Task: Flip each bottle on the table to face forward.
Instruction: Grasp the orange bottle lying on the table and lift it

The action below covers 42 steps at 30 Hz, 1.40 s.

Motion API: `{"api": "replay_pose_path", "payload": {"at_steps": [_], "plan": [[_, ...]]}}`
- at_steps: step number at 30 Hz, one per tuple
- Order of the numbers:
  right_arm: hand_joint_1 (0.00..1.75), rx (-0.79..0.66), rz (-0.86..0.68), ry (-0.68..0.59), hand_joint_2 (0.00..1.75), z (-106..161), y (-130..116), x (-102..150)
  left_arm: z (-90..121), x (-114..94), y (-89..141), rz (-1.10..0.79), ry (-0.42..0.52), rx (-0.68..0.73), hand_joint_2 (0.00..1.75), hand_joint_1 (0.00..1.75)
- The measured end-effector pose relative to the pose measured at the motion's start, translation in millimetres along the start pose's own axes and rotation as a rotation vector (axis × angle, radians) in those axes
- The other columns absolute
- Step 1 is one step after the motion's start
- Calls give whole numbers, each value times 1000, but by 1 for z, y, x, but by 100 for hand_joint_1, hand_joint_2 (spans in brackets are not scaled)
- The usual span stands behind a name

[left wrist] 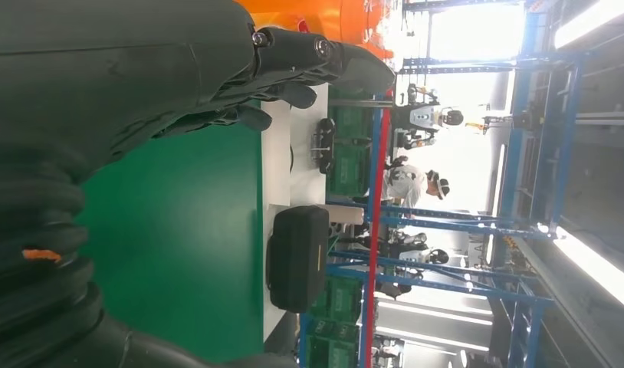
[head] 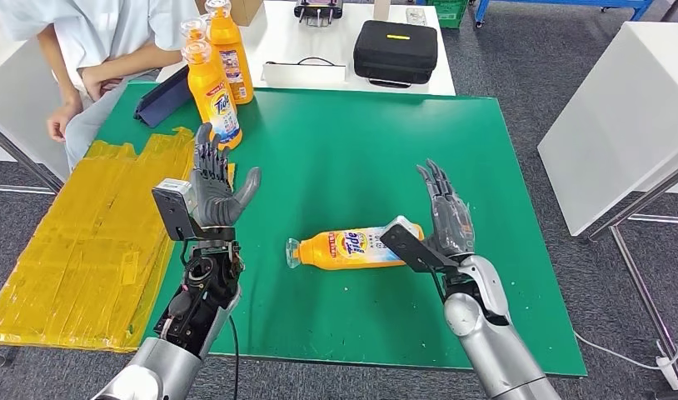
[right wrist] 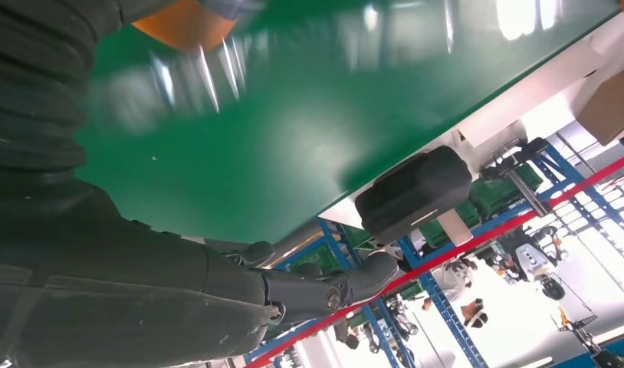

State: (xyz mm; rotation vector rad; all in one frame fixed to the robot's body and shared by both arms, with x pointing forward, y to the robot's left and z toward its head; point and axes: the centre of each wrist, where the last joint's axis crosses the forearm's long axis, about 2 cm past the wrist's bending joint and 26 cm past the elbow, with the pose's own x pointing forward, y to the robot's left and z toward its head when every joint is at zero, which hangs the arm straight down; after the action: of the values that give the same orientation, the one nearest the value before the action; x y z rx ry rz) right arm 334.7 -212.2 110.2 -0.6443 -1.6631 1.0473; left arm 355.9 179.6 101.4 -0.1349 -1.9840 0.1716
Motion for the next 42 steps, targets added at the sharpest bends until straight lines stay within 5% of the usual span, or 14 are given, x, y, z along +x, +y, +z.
{"api": "replay_pose_path", "payload": {"at_steps": [32, 42], "plan": [[0, 12, -2, 7, 175, 1, 2, -1, -7, 3, -1, 5, -16, -17, 175, 0], [0, 142, -22, 34, 175, 0, 8, 2, -11, 4, -3, 5, -16, -24, 175, 0]]}}
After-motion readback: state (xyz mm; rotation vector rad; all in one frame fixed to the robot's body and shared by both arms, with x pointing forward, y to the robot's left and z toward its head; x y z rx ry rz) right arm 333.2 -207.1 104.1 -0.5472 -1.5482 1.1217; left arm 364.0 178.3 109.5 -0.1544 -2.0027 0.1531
